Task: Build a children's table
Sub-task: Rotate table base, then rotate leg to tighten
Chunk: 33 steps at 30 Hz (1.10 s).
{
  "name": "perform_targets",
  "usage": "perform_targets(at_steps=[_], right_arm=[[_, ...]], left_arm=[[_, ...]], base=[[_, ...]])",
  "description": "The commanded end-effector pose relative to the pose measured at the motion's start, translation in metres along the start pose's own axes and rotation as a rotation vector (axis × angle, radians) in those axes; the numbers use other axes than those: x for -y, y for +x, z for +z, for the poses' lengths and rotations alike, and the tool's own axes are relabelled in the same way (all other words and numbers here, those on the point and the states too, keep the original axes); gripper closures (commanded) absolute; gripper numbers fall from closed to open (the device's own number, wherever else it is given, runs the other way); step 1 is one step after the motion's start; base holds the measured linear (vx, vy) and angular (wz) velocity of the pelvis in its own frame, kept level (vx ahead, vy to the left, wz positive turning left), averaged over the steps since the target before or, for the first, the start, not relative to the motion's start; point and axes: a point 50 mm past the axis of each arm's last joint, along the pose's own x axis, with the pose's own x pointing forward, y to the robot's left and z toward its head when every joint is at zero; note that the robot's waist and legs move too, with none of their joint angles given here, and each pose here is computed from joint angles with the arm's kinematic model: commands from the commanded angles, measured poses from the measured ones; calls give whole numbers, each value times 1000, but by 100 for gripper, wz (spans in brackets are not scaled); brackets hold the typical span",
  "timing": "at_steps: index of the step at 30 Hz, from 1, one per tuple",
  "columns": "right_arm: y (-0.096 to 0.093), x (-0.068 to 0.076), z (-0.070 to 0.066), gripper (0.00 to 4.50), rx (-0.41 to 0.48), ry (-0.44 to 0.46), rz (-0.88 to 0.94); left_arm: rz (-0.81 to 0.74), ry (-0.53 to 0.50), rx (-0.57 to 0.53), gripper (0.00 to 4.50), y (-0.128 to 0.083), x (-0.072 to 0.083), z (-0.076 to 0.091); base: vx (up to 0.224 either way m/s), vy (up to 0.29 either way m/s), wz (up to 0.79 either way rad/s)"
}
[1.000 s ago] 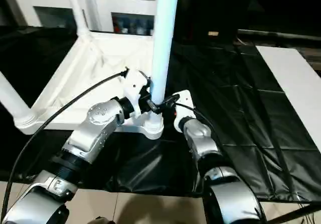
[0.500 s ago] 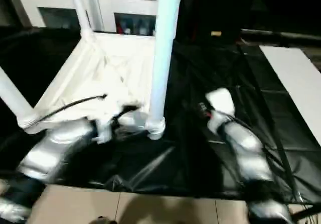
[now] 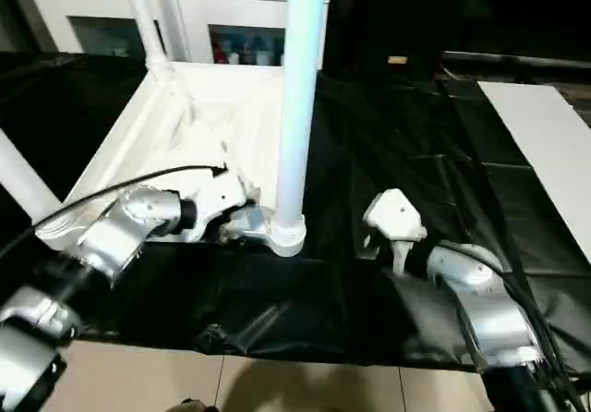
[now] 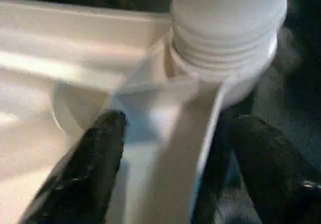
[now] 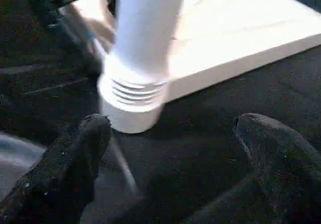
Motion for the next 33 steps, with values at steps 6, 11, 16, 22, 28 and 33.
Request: perform_targets(at_steps=[6,11,16,22,28,33], right_arm=[[-7,-1,5,0,-24,-7,30],[-6,-3,6,0,-31,-10,50],[-8,-5,5,0,-44,-7,81],[-9,-7,4,0,-48,-4,87],[-10,-9,3,0,-53,-6,99],[-10,-9,4,0,-52,-8,102]], left_arm=[[-33,-86,-14,148,-14,-9,-5],[-43,-111,-6,176,-16,-11,-8],[-66,-101,3,222,-18,-12,-6],[-108,-102,-6,267,-20,-13,-7],[-150,-69,-47,310,-19,-14,-9],[-180,-53,-74,356,-18,-15,-9]], base=[[0,0,0],[0,0,0],[0,0,0],[0,0,0],[0,0,0],[0,0,0]])
